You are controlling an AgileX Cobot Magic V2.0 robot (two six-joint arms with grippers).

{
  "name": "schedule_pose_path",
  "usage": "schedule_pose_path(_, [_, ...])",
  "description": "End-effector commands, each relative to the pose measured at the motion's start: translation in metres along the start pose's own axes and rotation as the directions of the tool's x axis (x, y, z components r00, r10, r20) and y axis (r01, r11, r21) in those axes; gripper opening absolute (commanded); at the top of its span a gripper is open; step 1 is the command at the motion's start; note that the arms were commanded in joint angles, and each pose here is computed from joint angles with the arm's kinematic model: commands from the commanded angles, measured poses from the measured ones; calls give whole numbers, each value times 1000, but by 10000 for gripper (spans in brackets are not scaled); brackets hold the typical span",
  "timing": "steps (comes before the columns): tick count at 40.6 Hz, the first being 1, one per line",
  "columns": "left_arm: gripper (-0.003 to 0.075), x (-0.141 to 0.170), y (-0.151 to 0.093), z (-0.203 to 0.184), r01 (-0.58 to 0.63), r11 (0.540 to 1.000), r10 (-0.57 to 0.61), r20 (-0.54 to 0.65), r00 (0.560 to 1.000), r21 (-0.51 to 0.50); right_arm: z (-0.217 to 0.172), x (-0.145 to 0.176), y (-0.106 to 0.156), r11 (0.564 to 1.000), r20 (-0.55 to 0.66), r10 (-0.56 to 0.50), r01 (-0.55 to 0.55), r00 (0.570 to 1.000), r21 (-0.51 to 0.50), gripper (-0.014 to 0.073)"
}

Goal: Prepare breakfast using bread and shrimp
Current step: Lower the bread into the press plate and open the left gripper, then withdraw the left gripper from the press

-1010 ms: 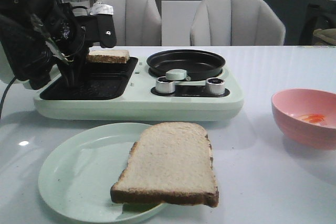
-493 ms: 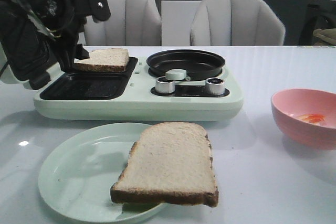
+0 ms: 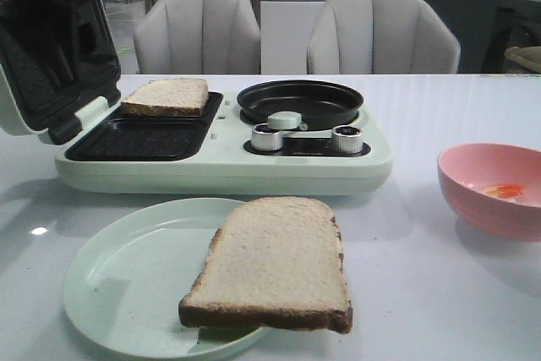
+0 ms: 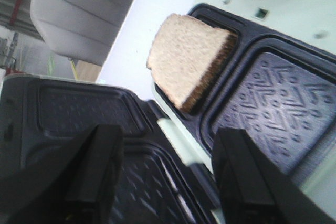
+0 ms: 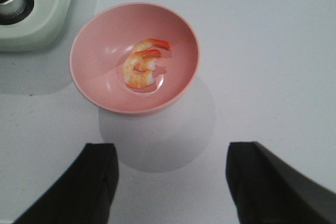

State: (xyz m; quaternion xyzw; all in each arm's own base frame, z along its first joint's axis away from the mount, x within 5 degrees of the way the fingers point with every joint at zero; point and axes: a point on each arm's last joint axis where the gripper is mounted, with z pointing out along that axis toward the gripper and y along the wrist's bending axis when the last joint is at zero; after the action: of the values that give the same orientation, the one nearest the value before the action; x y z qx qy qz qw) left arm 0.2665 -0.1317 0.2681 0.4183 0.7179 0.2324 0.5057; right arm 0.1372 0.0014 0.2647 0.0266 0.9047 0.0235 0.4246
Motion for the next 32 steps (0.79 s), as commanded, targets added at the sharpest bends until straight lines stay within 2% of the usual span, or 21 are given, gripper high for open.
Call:
schedule_pose_path(1, [436, 2, 5, -31, 107, 993, -107, 1, 994, -55, -5, -15, 0, 1000, 101, -2, 2, 995, -1, 545])
schedule_pose_path(3, [436, 7, -3, -41, 113, 993, -113, -19, 993, -22, -5, -15, 0, 1000, 101, -2, 2, 995, -1, 545])
schedule_pose_path(7, [436, 6, -16, -62, 45, 996, -40, -64, 997, 77, -5, -15, 0, 1000, 101, -2, 2, 995, -1, 545])
schedule_pose_path(12, [436, 10, -26, -84, 101, 974, -53, -233, 971, 203, -5, -15, 0, 1000, 101, -2, 2, 995, -1, 545])
schedule_pose_path(15, [436, 13, -35, -96, 172, 934, -68, -317, 946, 314, -5, -15, 0, 1000, 101, -2, 2, 995, -1, 545])
schedule_pose_path(18, [436, 14, -42, -109, 260, 864, -106, -349, 931, 432, -5, -15, 0, 1000, 101, -2, 2, 995, -1, 545])
schedule_pose_path(20, [436, 13, -43, -119, 309, 815, -145, -345, 927, 489, -5, -15, 0, 1000, 101, -2, 2, 995, -1, 545])
schedule_pose_path(23, [436, 11, -37, -133, 383, 762, -239, -323, 916, 522, -5, -15, 0, 1000, 101, -2, 2, 995, -1, 545])
schedule_pose_path(27, [436, 10, -23, -153, 441, 713, -362, -253, 897, 545, -5, -15, 0, 1000, 101, -2, 2, 995, -1, 545])
schedule_pose_path(32, [436, 13, -3, -180, 489, 654, -503, -151, 851, 576, -5, -15, 0, 1000, 101, -2, 2, 995, -1, 545])
